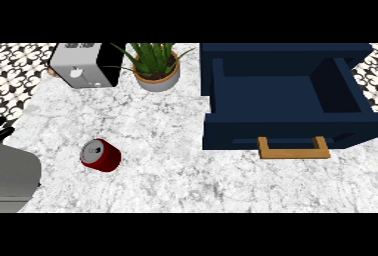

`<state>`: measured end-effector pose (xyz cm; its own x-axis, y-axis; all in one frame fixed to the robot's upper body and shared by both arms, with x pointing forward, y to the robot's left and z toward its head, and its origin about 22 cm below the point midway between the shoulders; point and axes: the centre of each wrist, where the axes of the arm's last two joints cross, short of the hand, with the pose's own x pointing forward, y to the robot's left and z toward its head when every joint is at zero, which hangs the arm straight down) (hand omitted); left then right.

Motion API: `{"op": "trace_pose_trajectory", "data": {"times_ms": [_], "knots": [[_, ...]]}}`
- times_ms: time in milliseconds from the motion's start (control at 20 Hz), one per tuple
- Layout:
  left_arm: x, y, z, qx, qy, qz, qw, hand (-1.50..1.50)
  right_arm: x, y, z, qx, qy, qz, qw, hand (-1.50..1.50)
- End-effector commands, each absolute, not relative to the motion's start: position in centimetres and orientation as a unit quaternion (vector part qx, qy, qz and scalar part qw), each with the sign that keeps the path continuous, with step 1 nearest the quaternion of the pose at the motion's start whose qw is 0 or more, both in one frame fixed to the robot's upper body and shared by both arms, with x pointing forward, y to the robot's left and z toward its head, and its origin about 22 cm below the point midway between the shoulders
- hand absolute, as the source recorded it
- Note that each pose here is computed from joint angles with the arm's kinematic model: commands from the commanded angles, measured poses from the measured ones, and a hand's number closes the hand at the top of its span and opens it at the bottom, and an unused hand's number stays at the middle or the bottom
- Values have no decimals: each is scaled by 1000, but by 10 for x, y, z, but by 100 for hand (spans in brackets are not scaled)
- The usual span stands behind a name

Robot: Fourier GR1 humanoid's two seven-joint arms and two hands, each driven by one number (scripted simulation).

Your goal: Pick up the can, place it into the drawer and close the drawer

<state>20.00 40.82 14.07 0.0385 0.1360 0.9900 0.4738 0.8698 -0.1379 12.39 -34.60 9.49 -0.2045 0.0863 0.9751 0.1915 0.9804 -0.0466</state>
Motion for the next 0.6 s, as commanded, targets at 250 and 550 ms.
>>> {"op": "trace_pose_trajectory", "data": {"times_ms": [250,550], "knots": [[229,380,109,-244,-658,-97,706,-150,104,-357,105,-78,-777,-41,623,-150],[230,353,92,-232,-656,-102,711,-150,102,-371,103,-97,-773,-48,625,-150]]}}
